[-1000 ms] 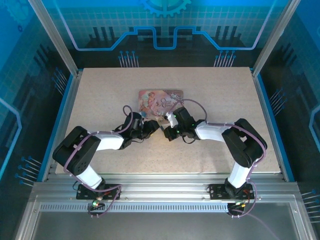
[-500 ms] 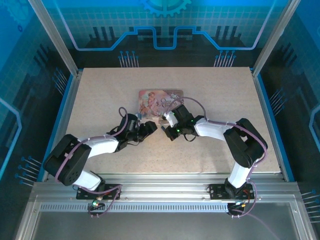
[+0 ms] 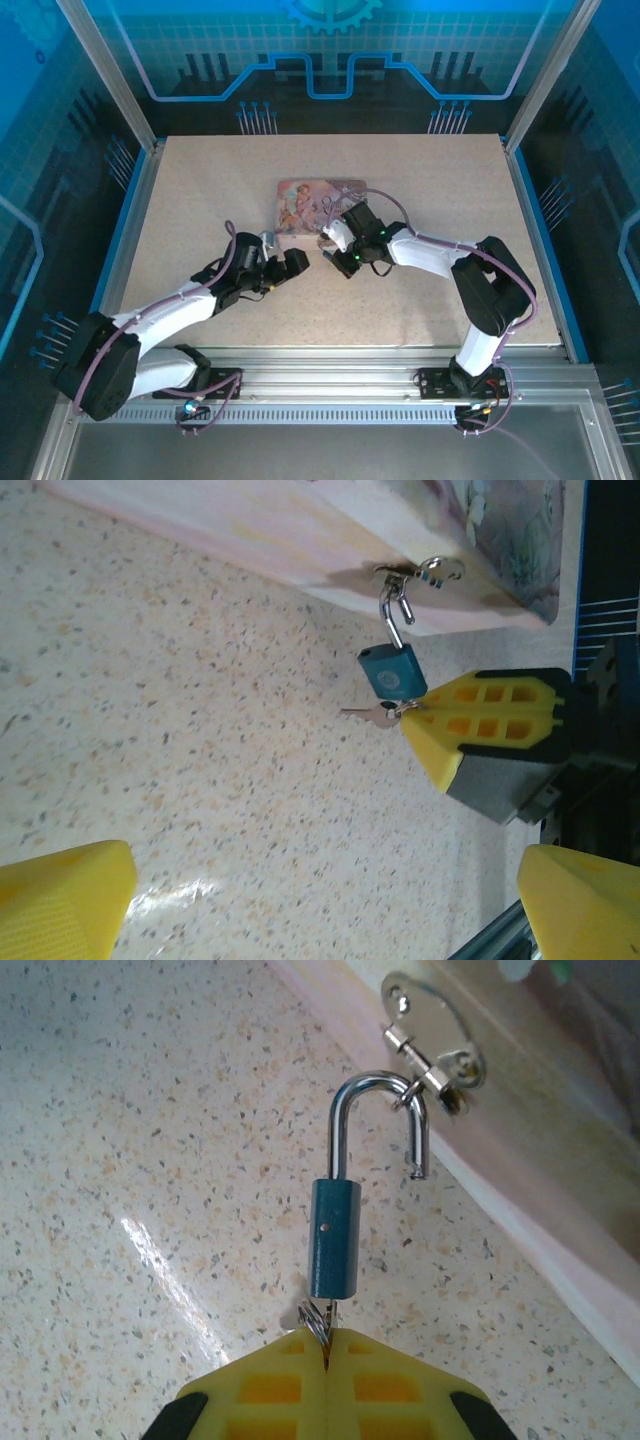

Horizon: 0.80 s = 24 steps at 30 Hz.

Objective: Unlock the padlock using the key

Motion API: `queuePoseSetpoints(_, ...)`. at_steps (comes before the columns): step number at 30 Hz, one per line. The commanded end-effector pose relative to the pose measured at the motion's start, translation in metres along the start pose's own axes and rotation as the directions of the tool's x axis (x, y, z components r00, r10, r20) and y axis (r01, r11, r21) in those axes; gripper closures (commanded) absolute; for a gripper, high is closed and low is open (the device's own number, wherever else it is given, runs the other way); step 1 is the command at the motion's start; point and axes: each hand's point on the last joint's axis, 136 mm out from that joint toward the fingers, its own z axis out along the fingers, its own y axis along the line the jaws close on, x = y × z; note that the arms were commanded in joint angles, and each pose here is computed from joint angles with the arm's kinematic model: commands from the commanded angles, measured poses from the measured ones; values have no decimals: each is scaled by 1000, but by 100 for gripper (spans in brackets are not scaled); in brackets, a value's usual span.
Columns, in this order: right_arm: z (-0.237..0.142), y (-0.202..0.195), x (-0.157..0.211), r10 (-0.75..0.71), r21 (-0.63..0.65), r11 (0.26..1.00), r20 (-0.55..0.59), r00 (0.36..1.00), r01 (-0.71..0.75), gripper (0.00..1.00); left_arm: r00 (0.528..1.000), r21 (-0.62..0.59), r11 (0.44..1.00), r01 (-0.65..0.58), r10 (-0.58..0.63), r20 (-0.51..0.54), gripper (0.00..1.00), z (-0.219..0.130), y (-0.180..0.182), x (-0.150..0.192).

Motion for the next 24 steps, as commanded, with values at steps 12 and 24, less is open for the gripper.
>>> queuePoseSetpoints(12, 3, 2, 4, -149, -33, 989, -117, 982, 146, 98, 999, -71, 997, -21, 17, -52, 1, -14, 29, 23)
queuePoseSetpoints(24, 6, 1, 6, -216, -44, 976, -188, 958, 211, 100, 998, -64, 997, -35, 31, -53, 1, -14, 27, 22)
